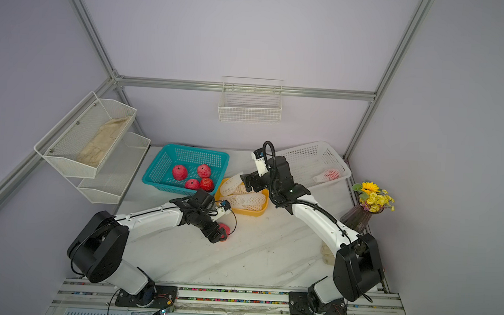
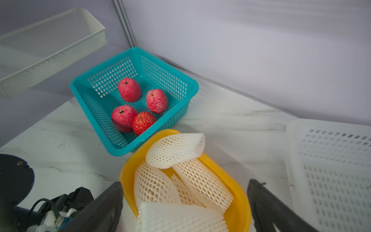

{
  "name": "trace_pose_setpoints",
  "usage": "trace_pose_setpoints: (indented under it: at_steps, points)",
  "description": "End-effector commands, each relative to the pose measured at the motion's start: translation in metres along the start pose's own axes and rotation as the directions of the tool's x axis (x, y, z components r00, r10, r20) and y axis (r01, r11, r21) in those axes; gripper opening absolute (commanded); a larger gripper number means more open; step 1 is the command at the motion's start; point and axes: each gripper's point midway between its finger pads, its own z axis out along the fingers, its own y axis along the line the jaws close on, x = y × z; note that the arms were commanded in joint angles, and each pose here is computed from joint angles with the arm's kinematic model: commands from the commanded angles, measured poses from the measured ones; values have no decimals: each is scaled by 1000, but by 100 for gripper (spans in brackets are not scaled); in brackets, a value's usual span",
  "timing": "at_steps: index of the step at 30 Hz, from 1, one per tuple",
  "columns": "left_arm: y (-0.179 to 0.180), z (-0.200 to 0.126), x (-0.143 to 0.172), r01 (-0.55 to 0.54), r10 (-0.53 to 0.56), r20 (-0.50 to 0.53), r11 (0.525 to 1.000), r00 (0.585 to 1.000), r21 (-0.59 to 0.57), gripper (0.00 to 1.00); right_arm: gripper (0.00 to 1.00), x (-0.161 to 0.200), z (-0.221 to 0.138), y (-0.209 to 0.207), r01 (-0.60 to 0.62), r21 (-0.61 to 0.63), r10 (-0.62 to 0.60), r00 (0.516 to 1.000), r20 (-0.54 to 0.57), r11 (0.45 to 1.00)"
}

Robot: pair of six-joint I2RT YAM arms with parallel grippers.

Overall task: Remove foam nets from apples
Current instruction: Pick up the apple from the center of the board.

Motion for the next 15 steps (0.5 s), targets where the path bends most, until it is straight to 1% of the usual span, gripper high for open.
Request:
trace_pose_setpoints:
  at_steps: [1, 5, 10, 14, 15]
  points:
    - [-5, -6, -21, -1, 0, 28, 1000, 1000, 27, 86, 97, -12, -13, -4, 13, 20, -14, 999, 40, 1000]
    - [-7, -8, -23, 9, -10, 31, 999, 999, 39, 76, 97, -10, -15, -4, 22, 23, -23, 999, 40, 999]
    - [-10, -22, -30, 18, -20, 70, 999, 997, 30, 71, 97, -7, -20, -4, 25, 25, -27, 999, 41, 999]
    - [-17, -53, -34, 22, -23, 127, 1000, 992, 4, 67, 97, -9, -29, -4, 26, 29, -27, 998, 56, 999]
    - [-19, -69, -38, 21, -19, 166, 1000, 986, -12, 66, 97, -11, -32, -3, 27, 30, -28, 998, 62, 999]
